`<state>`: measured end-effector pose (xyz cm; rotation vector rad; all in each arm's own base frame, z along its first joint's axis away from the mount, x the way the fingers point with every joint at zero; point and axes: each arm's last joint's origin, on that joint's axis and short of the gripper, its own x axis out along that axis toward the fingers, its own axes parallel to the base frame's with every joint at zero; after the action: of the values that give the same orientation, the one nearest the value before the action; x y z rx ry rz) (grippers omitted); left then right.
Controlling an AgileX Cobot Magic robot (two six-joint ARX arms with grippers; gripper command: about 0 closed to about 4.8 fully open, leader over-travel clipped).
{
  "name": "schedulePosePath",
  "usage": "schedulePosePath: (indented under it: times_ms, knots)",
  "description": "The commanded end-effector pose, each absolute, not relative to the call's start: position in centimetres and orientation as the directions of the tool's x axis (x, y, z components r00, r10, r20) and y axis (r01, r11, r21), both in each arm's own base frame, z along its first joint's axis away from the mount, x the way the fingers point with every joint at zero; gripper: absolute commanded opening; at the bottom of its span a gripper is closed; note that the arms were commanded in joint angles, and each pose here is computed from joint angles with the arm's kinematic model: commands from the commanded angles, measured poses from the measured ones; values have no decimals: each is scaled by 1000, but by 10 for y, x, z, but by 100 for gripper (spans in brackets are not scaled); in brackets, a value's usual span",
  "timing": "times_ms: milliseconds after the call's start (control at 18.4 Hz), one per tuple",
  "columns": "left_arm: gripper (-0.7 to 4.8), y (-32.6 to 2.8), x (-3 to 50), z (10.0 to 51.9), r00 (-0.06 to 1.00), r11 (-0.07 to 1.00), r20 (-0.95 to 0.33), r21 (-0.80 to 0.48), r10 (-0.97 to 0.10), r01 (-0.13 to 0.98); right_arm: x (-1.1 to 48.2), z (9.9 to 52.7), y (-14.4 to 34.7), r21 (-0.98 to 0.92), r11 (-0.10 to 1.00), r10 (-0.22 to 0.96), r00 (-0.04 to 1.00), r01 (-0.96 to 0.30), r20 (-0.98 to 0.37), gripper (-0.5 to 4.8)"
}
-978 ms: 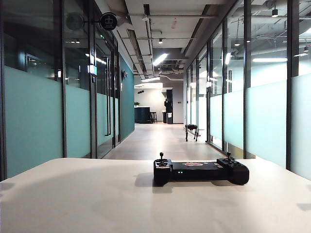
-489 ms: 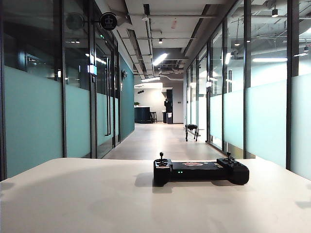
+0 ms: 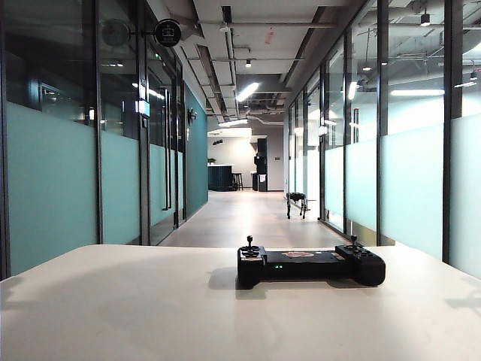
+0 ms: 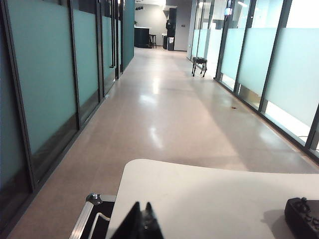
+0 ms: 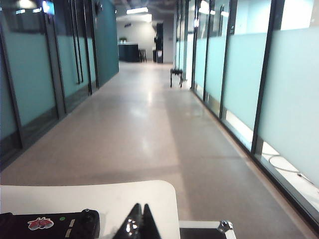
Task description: Push the left joystick on the remote control sitting on the white table backward to make the robot dog back up in a straight line until it returns close to you.
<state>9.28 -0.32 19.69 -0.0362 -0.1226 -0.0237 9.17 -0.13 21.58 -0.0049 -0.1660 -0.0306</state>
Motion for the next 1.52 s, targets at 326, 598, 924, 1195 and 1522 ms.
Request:
schedulePosePath:
  times_ms: [326, 598, 924, 1195, 1522]
  knots:
    - [-5, -6, 121, 225, 990, 995, 113, -34, -85, 90, 124, 242, 3, -50, 995, 96, 986, -90, 135, -1]
    - [-5, -9, 155, 226, 991, 986, -9, -93, -137, 135, 145, 236, 7, -52, 987, 154, 983, -149, 101, -1]
    - [-5, -34, 196, 216, 960, 960, -88, -113, -267, 256, 171, 211, 27, -31, 966, 256, 965, -258, -54, -2]
    - [-5, -61, 230, 204, 905, 929, -212, -128, -368, 347, 194, 184, 35, -19, 963, 264, 951, -270, -161, -2]
    - [-5, -89, 275, 197, 817, 863, -278, -148, -505, 483, 214, 154, 39, -5, 962, 264, 939, -272, -221, -2]
